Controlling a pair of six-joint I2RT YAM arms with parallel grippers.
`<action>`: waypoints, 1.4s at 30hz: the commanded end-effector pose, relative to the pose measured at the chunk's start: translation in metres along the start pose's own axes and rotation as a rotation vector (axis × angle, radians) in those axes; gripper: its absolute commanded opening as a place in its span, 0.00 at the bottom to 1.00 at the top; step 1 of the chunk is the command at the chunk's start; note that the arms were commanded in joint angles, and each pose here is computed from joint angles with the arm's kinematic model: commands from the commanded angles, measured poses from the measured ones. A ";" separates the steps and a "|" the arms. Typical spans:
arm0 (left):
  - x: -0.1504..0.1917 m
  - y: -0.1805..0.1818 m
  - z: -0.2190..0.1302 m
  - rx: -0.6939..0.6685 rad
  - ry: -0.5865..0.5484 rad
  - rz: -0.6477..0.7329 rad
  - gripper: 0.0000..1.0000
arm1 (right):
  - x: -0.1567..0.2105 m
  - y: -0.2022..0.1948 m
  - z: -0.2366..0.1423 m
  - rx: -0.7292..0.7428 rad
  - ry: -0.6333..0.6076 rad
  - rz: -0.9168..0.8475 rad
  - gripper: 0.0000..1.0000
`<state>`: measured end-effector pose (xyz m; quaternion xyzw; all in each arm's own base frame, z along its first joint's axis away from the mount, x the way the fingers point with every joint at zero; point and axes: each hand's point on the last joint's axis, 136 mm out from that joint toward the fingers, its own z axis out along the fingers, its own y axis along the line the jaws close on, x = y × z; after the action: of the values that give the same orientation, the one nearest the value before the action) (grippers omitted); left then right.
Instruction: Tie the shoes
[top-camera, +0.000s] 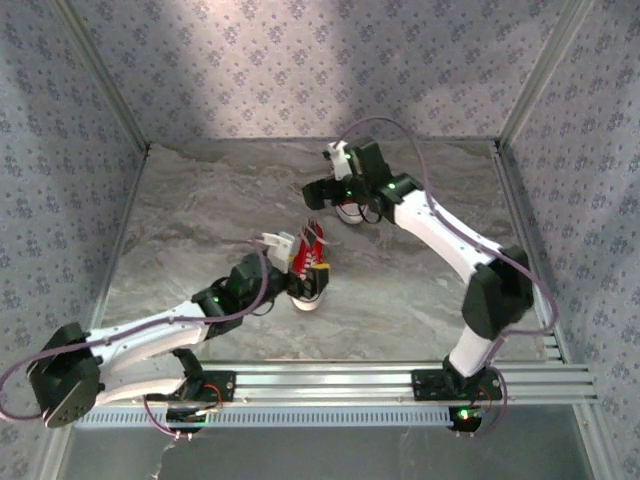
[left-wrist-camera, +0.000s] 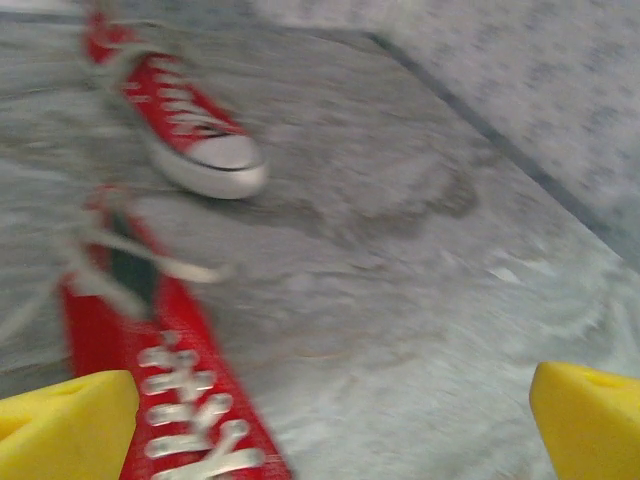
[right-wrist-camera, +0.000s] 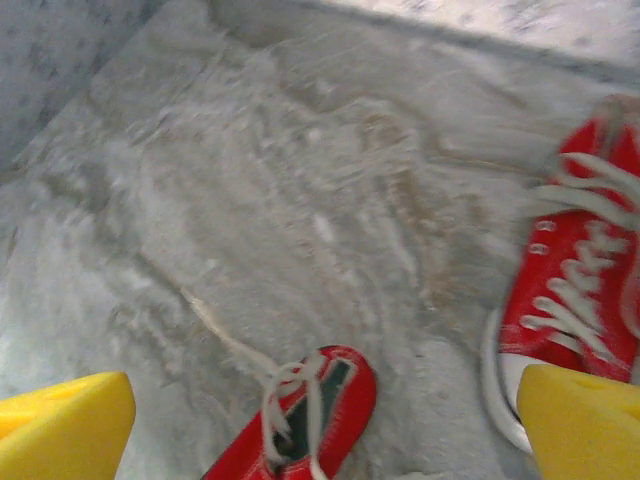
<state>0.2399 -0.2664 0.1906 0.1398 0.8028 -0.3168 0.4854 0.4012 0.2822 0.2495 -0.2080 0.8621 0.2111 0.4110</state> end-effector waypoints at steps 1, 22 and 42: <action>0.009 0.059 -0.012 -0.207 0.033 -0.089 1.00 | 0.023 -0.043 -0.014 0.151 -0.034 0.097 1.00; -0.004 0.201 -0.019 -0.503 0.107 -0.477 0.98 | 0.151 -0.008 0.054 -0.442 0.368 -0.395 0.90; 0.003 0.209 -0.023 -0.532 0.144 -0.492 0.96 | 0.171 0.000 0.100 -0.587 0.415 -0.311 0.45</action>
<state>0.3271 -0.0917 0.1089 -0.1638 0.9009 -0.1875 0.3556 0.3706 0.2997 0.0570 -0.4817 0.7934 0.3182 0.1930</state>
